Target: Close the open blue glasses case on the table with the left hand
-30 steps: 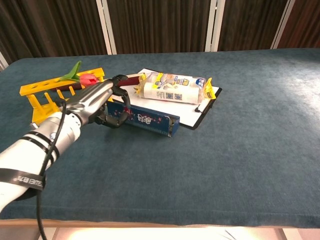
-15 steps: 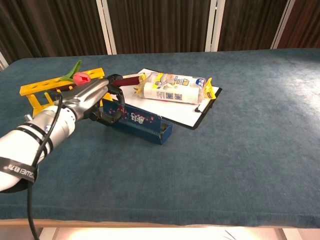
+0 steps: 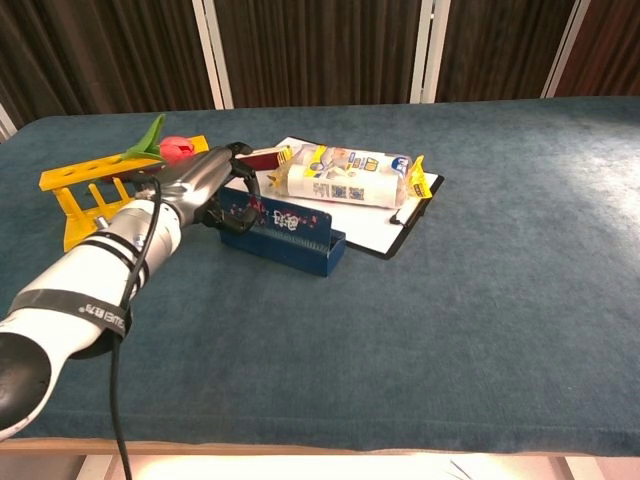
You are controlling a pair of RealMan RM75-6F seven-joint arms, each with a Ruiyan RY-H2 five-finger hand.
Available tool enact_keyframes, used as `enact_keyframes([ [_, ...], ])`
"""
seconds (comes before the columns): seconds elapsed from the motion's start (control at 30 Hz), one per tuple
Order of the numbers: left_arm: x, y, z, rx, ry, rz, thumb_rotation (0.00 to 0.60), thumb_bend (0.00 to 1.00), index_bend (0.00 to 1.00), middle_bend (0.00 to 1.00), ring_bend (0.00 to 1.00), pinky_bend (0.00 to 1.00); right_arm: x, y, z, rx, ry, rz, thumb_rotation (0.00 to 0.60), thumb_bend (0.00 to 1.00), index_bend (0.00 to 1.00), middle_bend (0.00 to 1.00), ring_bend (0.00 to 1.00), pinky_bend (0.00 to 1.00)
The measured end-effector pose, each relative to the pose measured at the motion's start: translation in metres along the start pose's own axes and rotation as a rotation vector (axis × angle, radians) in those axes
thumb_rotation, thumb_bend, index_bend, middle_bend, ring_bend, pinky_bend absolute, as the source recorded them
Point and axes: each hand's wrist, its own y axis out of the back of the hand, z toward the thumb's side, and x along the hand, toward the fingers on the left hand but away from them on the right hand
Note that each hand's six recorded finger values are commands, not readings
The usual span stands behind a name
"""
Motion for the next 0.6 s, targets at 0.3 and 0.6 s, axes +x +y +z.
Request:
enact_keyframes([
  [0.3,0.012,-0.017,-0.003,0.033,0.044,-0.028,0.600,0.45,0.15,0.00,0.00,0.01,0.003,0.007,-0.005,-0.026,-0.005,-0.014,0.600,0.18,0.00,0.00,0.00,0.00],
  [0.6,0.023,-0.014,0.000,0.030,0.059,0.036,0.600,0.41,0.00,0.00,0.00,0.01,0.006,0.013,-0.007,-0.044,0.003,-0.022,0.600,0.18,0.00,0.00,0.00,0.00],
])
